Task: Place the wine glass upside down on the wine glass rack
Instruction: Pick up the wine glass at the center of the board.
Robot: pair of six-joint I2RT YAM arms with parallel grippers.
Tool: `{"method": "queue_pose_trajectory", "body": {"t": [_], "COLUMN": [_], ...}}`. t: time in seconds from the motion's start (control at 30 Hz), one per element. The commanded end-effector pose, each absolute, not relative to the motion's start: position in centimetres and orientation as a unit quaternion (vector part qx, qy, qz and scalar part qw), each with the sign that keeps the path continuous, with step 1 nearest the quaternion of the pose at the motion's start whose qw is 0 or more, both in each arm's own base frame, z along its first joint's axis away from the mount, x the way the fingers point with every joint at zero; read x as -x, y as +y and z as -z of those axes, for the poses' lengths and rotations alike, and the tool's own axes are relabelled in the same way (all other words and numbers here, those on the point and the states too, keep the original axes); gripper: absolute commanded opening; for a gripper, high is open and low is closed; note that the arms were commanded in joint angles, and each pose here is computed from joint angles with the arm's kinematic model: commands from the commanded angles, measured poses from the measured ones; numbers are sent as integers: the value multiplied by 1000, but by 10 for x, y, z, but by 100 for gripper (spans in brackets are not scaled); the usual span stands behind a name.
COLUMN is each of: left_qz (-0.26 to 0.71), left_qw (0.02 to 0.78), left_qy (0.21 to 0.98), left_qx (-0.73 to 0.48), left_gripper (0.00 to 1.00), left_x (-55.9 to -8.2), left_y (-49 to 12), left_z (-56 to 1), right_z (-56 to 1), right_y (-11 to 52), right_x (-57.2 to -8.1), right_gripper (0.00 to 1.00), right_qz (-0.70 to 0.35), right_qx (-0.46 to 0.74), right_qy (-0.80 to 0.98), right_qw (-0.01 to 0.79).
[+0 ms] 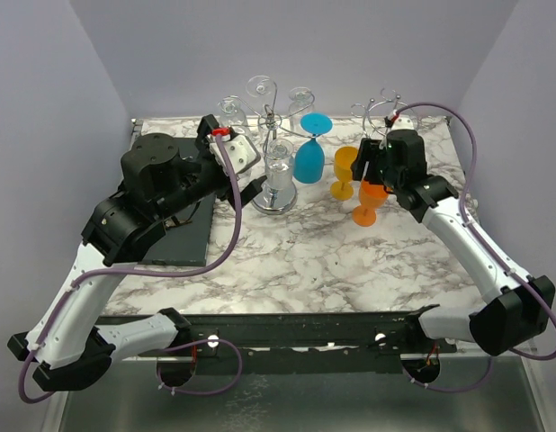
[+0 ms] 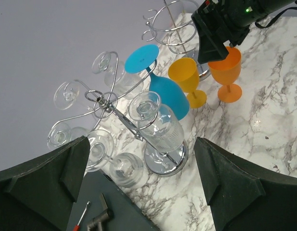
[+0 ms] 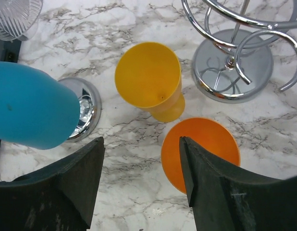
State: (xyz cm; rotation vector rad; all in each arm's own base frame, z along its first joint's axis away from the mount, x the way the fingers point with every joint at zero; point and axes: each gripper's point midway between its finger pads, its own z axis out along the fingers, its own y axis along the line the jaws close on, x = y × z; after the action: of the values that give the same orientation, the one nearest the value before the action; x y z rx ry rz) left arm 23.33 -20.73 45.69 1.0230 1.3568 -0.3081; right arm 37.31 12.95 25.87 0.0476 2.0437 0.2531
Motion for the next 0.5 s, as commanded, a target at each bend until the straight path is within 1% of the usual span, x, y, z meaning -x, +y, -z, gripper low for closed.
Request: {"method": "queue_pose_trajectory", "body": {"t": [0.0,0.23,0.33,0.47], "left_qz": [151,153,156,160], "left_qw": [640,632,628,622], "left_qy": [605,605,605,605], "left_qx": [-448,-459,-464,-471], "left_gripper": [99,99,99,99], "left_x": [-226,-223,-223,-223], "left_y": [-207,-208,-210,-214], "left_z": [-459,-454,-450,-445], "right_z": [-235,-209,-207,-207], "right_y": [122,95,95,104], "right_x": [-379,-361,-350,-351], "right_gripper": [67,67,67,67], "right_qz": [-72,-20,-38,-55], "right_qx": [-27,-57,-58,-37], "right_qy": [869,884,883,886], "right_qw": [489,464,464,460]}}
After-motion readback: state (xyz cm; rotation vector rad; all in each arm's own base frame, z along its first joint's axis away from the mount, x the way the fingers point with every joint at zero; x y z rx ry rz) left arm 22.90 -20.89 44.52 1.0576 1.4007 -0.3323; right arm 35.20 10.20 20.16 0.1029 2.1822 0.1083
